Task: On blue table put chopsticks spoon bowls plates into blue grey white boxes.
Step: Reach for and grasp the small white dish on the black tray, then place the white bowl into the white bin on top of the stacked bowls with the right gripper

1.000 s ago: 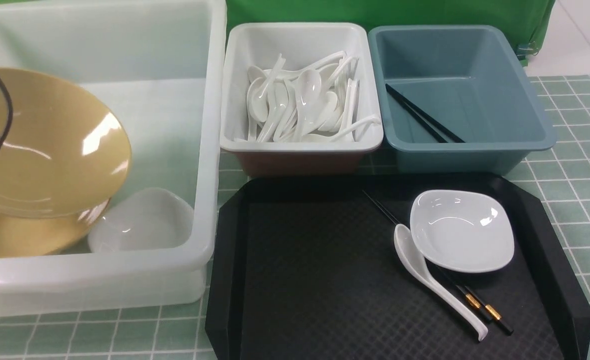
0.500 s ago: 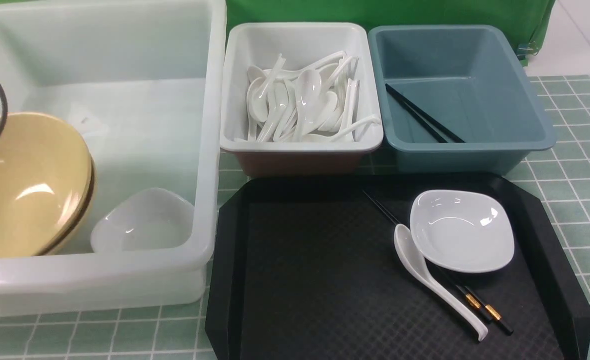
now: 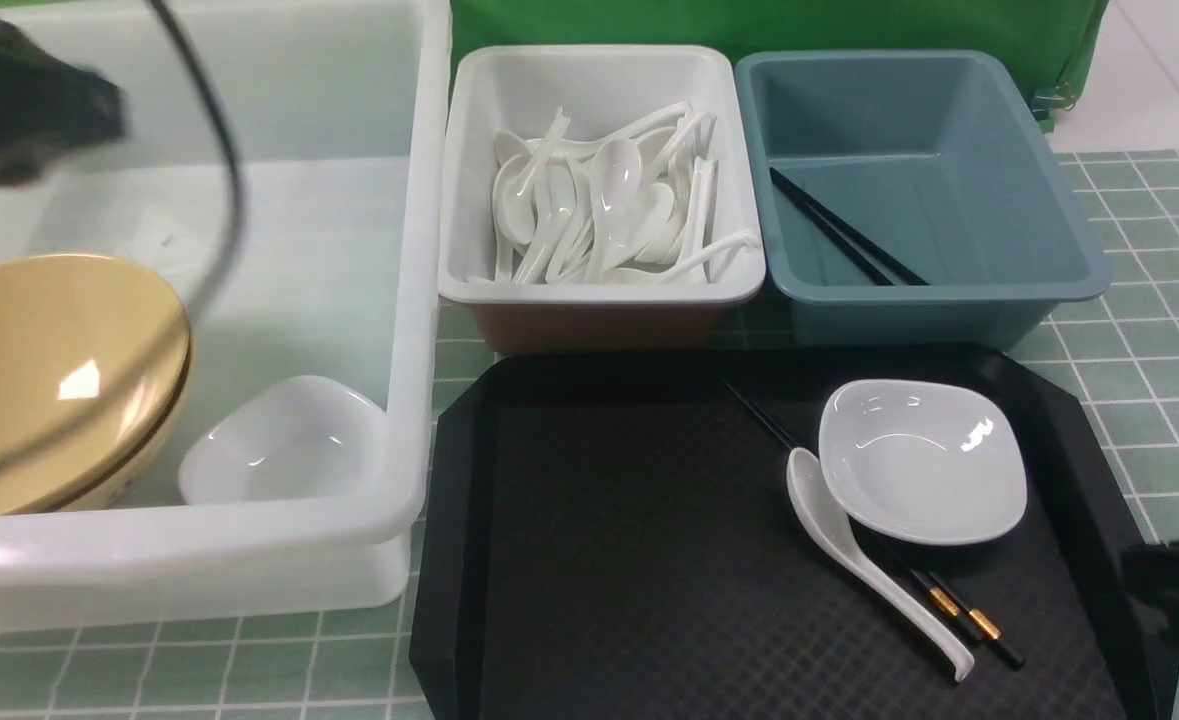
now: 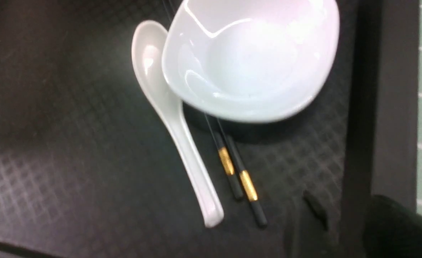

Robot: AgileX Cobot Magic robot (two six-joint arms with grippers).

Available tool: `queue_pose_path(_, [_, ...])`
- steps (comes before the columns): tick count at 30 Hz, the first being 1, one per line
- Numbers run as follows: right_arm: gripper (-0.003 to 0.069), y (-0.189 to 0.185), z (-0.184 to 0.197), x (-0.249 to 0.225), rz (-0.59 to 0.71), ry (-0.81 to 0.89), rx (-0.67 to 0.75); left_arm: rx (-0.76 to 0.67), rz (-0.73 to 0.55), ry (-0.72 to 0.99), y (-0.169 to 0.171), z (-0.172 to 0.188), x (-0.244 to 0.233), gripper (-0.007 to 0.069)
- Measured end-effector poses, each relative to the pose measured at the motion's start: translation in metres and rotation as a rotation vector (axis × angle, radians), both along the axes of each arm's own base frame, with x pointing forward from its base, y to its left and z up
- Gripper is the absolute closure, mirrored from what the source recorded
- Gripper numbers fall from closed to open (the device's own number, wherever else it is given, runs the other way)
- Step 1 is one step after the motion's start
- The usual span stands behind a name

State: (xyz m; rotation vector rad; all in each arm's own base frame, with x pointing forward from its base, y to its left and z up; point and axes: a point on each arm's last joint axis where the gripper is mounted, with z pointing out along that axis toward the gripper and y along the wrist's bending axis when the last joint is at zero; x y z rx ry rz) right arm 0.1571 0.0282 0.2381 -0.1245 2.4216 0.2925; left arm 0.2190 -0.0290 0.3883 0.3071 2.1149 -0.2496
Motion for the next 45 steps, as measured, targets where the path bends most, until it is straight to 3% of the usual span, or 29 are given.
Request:
queue_pose_path(2, [0.0291,0.001,0.0,0.021,-0.005,0.037,-0.004,0.071,-0.093,0.016,-0.016,-0.013,-0.01,0.0622])
queue_pose_path(5, [0.0246,0.001,-0.006,0.047,-0.018,0.074,-0.011,0.122,-0.121,0.039,-0.021,-0.031,-0.021,0.0623])
queue_pose_path(11, [0.0227,0.003,-0.043,0.107,-0.064,0.191,-0.022,0.147,-0.017,0.045,-0.009,-0.068,-0.052,0.0622])
queue_pose_path(18, [0.0236,0.009,-0.078,0.147,-0.099,0.319,0.04,0.109,0.098,-0.18,0.008,-0.072,-0.101,0.0622])
queue_pose_path(22, [0.0343,0.012,-0.076,0.155,0.012,0.315,0.004,0.128,0.116,-0.269,0.014,-0.081,-0.122,0.0622])
queue_pose_path(27, [0.0573,0.005,-0.042,0.159,0.068,0.282,0.025,0.111,0.123,-0.364,0.017,-0.1,-0.138,0.0622])
queue_pose_path(33, [0.0585,0.016,0.032,0.155,0.16,0.142,0.022,0.099,0.12,-0.517,0.017,-0.107,-0.144,0.0621])
queue_pose_path(36, [0.0585,0.061,0.088,0.148,0.29,-0.039,0.05,0.083,0.119,-0.583,0.017,-0.107,-0.145,0.0621])
queue_pose_path(39, [0.0585,0.115,0.118,0.143,0.429,-0.194,0.092,0.076,0.118,-0.607,0.017,-0.107,-0.145,0.0621])
queue_pose_path(45, [0.0585,0.258,0.118,0.132,0.73,-0.458,0.098,0.067,0.12,-0.617,0.017,-0.106,-0.146,0.0621])
